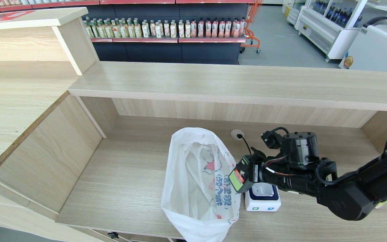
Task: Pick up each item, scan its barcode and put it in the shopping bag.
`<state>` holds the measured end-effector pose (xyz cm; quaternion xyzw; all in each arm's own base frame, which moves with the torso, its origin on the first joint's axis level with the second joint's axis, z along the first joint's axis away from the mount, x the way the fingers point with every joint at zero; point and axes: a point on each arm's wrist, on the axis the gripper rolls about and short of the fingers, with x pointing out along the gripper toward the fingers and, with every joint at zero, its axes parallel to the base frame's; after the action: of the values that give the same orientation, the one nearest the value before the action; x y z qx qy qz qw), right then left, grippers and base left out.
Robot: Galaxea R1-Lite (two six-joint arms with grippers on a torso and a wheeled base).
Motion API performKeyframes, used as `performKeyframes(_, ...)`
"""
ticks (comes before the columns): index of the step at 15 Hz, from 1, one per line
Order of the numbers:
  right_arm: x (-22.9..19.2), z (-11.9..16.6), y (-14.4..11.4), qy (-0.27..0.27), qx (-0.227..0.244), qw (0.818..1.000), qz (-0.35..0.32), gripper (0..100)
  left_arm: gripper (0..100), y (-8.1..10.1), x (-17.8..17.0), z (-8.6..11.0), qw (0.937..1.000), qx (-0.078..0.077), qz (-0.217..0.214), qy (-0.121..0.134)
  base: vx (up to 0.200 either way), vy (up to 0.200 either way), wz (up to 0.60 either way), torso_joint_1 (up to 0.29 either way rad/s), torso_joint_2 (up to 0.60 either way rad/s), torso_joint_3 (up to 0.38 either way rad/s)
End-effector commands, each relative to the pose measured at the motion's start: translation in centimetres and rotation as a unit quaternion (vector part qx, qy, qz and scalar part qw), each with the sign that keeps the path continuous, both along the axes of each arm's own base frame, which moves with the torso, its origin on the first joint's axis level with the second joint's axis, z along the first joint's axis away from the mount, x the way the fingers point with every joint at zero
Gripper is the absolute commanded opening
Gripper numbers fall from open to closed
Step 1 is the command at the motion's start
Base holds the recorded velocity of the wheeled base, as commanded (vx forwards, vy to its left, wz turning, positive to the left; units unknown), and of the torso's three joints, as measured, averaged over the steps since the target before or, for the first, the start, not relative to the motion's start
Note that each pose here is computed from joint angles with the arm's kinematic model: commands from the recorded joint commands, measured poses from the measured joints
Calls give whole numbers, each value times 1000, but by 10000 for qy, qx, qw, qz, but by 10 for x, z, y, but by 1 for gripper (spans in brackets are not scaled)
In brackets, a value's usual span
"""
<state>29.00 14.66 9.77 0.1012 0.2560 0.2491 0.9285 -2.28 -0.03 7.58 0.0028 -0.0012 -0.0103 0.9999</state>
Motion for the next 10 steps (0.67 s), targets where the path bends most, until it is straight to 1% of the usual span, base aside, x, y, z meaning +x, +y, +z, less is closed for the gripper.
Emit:
performKeyframes(1,-20,21,-7,-179,5,9998,64,0,100,0,0,0,10000,-5,3,4,0,0,0,0,0,0)
performKeyframes(3,-37,35,-11,-138,-129,9998,3,0,100,0,0,0,10000,-5,3,4,0,0,0,0,0,0)
performKeyframes(4,-41,37,-13,-105,-252,9995,-149,0,100,0,0,0,10000,-5,3,4,0,0,0,0,0,0)
performKeyframes(6,-43,35,-15,-64,-398,9985,-384,0,100,0,0,0,10000,-5,3,4,0,0,0,0,0,0)
performKeyframes(10,-43,30,-16,23,-400,9985,-375,0,100,0,0,0,10000,-5,3,4,0,0,0,0,0,0)
